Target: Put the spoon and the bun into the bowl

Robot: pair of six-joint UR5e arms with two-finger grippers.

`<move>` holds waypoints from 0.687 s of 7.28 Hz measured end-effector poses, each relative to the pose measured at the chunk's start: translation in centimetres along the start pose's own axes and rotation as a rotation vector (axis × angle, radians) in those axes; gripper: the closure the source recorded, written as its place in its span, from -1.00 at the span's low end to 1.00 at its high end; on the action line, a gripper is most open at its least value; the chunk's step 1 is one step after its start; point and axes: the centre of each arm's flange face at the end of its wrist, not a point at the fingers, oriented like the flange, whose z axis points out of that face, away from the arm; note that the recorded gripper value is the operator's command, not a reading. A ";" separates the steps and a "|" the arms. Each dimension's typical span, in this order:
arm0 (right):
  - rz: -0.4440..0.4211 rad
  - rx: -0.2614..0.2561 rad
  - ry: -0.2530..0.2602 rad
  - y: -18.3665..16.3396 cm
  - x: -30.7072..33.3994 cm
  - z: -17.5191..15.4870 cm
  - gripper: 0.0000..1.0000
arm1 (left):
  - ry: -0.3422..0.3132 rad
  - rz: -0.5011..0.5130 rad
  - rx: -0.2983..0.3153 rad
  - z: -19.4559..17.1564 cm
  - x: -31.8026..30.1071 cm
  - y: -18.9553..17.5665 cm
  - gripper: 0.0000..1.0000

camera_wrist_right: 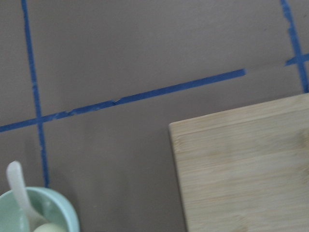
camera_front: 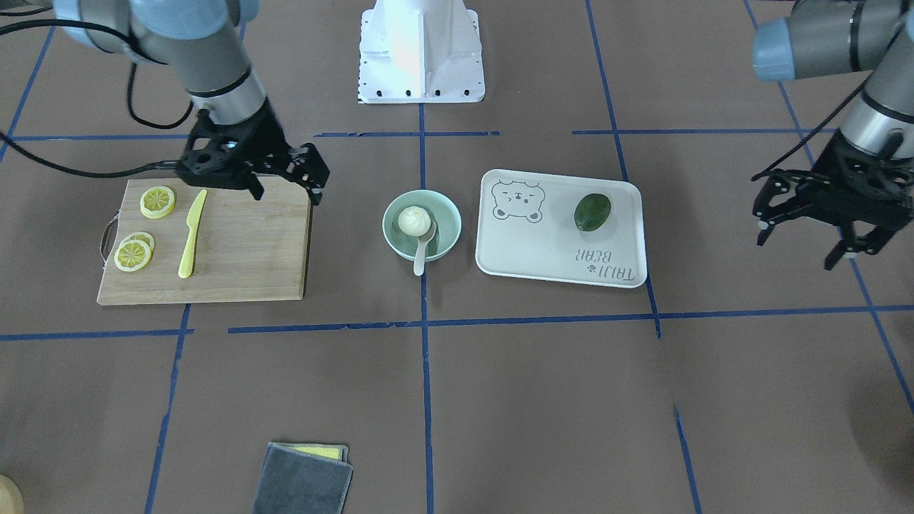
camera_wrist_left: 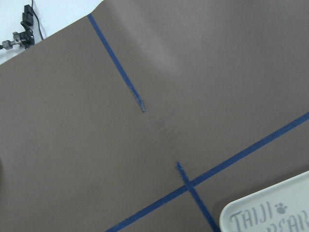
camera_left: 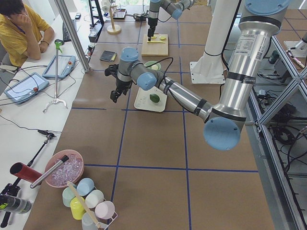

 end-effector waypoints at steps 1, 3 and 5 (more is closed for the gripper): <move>-0.062 -0.016 0.022 -3.0 5.6 -1.4 -1.00 | 0.036 0.001 -0.030 -0.8 -5.5 4.2 -1.00; -0.185 -0.029 0.064 -7.1 16.4 -3.9 -1.00 | 0.160 -0.123 -0.071 -1.4 -10.8 13.7 -1.00; -0.276 -0.048 0.093 -9.0 26.4 -6.5 -1.00 | 0.157 -0.248 -0.059 -3.2 -13.9 20.3 -1.00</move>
